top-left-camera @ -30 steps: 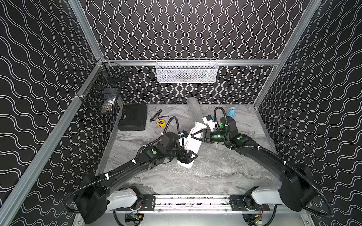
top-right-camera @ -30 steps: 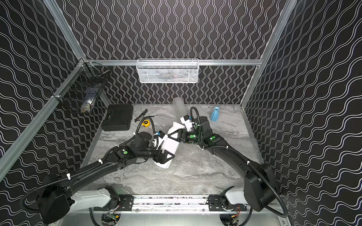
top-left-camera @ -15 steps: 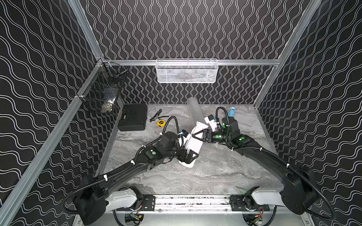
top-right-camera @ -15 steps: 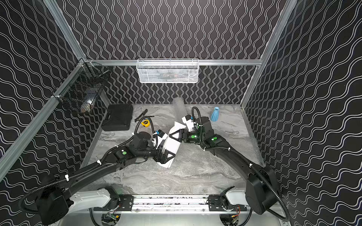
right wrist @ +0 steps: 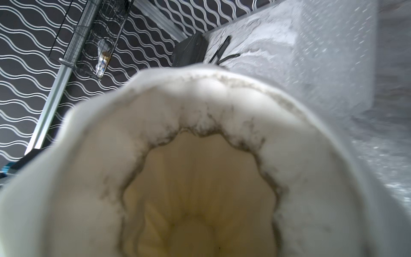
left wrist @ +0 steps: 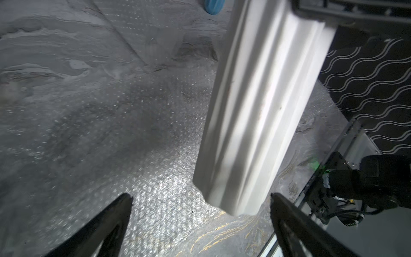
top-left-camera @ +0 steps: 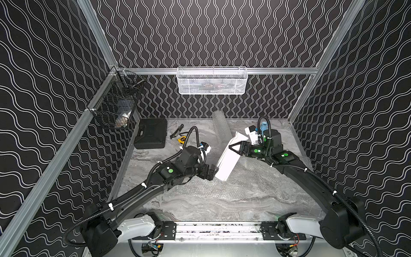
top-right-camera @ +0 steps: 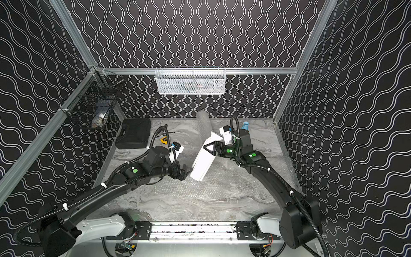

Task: Unwrap the vase from the bubble wrap
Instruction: Place the vase at the center of the board.

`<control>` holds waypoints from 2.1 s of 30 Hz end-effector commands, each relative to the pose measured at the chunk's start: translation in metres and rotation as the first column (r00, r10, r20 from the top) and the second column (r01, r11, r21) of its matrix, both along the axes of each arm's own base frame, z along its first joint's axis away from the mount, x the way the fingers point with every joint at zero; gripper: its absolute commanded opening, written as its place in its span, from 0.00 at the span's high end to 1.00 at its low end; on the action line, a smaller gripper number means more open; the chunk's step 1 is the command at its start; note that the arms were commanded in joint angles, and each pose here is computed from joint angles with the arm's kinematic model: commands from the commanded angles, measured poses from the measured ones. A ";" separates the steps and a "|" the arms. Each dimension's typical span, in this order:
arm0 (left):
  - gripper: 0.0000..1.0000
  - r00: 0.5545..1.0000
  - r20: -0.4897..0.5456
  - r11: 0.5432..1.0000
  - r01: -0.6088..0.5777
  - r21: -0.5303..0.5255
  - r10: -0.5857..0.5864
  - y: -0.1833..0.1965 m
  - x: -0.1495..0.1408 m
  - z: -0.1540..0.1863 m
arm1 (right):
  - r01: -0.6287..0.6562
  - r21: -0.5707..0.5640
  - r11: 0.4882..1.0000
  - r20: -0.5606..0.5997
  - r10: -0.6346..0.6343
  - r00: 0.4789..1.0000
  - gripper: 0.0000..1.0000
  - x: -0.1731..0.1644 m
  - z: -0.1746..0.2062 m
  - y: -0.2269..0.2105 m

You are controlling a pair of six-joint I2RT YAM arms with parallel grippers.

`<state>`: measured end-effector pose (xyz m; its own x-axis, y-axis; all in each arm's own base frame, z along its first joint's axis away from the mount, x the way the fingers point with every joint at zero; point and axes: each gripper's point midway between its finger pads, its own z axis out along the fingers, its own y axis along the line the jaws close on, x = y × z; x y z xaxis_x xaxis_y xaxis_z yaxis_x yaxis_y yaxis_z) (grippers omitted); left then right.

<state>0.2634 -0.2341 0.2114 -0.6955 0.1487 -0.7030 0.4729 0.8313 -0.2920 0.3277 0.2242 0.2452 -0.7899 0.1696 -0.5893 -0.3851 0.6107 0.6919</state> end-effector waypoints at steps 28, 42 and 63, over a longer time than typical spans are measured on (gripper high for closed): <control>0.01 0.995 0.097 0.958 -0.051 0.283 0.024 0.060 -0.010 -0.009 | 0.414 -0.261 0.872 0.413 -0.287 0.864 0.44 0.121 0.050 -0.089; 0.00 0.997 0.080 0.954 -0.043 0.297 0.020 0.060 -0.010 -0.016 | 0.577 -0.311 0.756 0.555 -0.348 0.755 0.44 0.183 0.046 -0.113; 0.00 0.997 0.079 0.951 -0.028 0.307 0.004 0.059 -0.011 -0.017 | 0.723 -0.333 0.606 0.652 -0.406 0.640 0.44 0.260 0.012 -0.136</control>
